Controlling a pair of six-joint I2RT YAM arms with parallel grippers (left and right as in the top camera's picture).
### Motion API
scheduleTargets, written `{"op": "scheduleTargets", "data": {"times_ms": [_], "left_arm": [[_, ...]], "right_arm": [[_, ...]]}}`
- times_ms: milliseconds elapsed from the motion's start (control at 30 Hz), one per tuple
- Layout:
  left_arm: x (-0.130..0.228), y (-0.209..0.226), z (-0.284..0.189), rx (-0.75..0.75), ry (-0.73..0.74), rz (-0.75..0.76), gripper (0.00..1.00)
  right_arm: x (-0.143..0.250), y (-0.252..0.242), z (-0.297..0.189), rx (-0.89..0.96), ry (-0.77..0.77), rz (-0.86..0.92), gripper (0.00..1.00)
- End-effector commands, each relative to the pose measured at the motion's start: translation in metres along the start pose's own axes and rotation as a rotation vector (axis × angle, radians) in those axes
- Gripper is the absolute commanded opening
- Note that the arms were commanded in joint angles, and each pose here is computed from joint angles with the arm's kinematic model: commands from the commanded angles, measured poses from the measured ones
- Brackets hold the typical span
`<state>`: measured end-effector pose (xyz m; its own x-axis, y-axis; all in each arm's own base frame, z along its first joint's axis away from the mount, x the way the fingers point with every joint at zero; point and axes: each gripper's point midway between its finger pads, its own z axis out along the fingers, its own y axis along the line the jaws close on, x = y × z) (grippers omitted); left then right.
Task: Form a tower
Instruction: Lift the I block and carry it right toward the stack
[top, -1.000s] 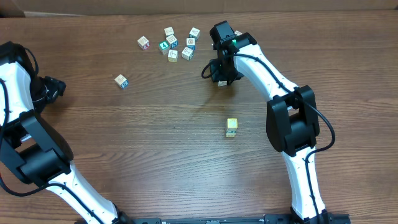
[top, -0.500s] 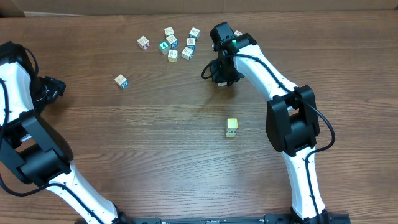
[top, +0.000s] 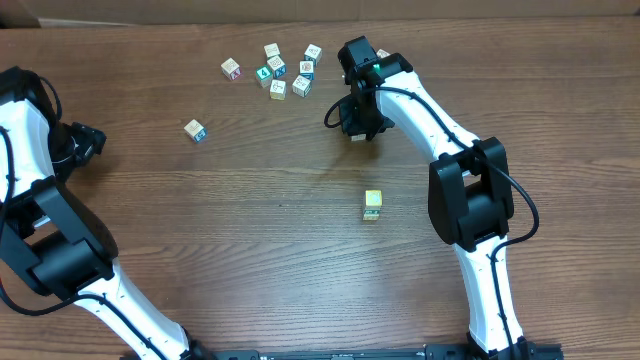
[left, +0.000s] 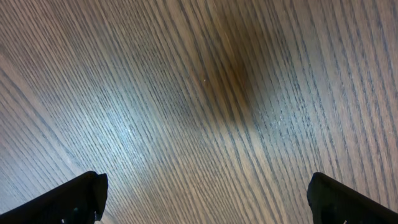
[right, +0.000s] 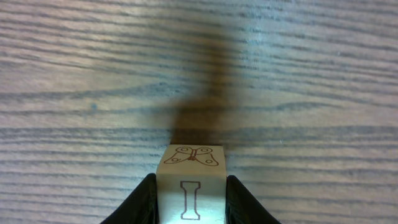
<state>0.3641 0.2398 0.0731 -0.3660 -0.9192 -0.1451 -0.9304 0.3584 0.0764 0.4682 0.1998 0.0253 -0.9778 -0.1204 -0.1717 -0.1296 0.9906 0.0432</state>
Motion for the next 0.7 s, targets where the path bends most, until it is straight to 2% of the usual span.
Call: {"op": "scheduleTargets", "data": {"times_ms": [0,300,433,667], "left_arm": [[-0.001,-0.006,-0.002,0.001,-0.014,0.030,1.00],[-0.001,-0.006,-0.002,0.001,-0.014,0.030,1.00],[-0.001,-0.006,-0.002,0.001,-0.014,0.031,0.99],[-0.001,-0.006,-0.002,0.001,-0.014,0.031,0.99]], "right_arm": [[-0.014,0.003,-0.023,-0.016,-0.051,0.006,0.29],[-0.015,0.003,-0.096,-0.039,-0.123,0.007,0.27],[-0.008,0.001,-0.133,-0.052,-0.154,0.051,0.24],[0.019,-0.007,-0.197,-0.070,-0.176,0.145,0.21]]}}
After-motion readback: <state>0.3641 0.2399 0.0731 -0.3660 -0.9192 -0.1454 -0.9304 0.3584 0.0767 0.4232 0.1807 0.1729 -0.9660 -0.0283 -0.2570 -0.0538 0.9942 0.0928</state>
